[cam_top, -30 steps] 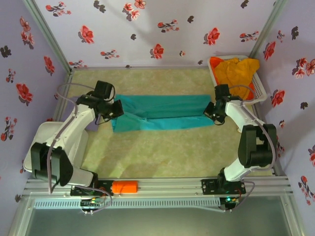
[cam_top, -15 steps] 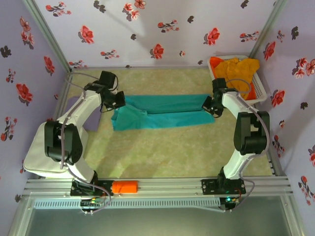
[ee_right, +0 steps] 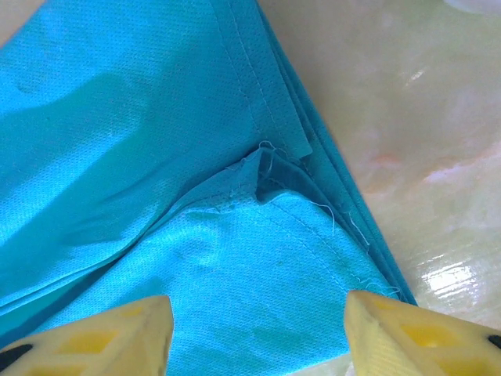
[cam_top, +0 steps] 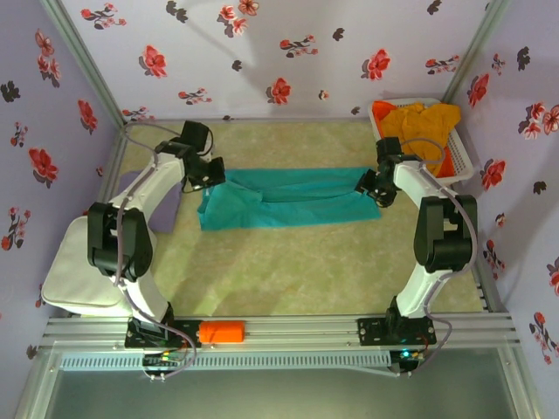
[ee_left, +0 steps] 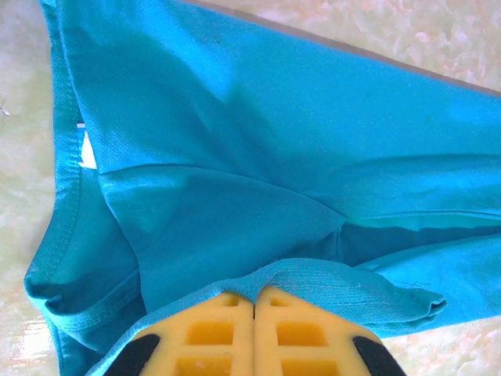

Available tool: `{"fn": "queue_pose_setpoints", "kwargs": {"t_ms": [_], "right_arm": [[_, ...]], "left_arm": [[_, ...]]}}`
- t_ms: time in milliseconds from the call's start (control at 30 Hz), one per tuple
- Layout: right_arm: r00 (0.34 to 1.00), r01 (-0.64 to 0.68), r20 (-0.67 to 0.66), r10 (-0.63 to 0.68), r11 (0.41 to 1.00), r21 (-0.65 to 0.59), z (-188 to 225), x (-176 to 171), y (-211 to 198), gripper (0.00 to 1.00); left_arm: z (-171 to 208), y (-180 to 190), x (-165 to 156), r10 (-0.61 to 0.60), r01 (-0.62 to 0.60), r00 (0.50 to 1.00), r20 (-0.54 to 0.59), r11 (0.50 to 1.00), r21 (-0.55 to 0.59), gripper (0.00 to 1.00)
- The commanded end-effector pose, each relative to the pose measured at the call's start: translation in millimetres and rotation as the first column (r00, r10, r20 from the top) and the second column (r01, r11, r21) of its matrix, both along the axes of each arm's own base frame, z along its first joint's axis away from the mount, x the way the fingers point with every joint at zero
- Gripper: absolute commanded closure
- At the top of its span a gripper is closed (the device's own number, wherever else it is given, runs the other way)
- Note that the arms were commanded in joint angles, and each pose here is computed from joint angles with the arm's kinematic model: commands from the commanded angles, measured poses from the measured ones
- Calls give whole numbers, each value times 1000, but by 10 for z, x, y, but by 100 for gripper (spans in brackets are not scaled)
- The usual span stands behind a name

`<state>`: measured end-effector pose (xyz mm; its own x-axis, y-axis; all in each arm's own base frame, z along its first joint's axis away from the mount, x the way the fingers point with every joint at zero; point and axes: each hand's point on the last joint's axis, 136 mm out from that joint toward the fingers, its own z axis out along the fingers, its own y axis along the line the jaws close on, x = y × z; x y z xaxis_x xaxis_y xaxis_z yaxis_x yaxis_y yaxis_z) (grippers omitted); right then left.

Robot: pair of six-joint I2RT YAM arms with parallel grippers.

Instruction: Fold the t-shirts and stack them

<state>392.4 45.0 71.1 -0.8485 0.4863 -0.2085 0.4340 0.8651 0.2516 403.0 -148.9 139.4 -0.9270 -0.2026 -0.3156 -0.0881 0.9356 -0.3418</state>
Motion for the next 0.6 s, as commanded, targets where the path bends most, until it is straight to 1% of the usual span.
{"fn": "queue_pose_setpoints", "kwargs": {"t_ms": [0,167,433,567], "right_arm": [[998,-15,60,14,1000,27,204,17,32,38],[998,-37,48,35,998,52,137,-11,129,34],[998,-46,38,43,996,76,72,-59,187,34],[998,-48,43,45,996,78,87,-83,190,34]], "left_arm": [[31,21,97,-25,25,999,19,1000,14,100],[9,69,169,-12,12,1000,12,999,35,100],[-80,46,334,-21,22,1000,-7,998,52,100],[-154,54,467,-17,18,1000,-16,998,64,100]]}}
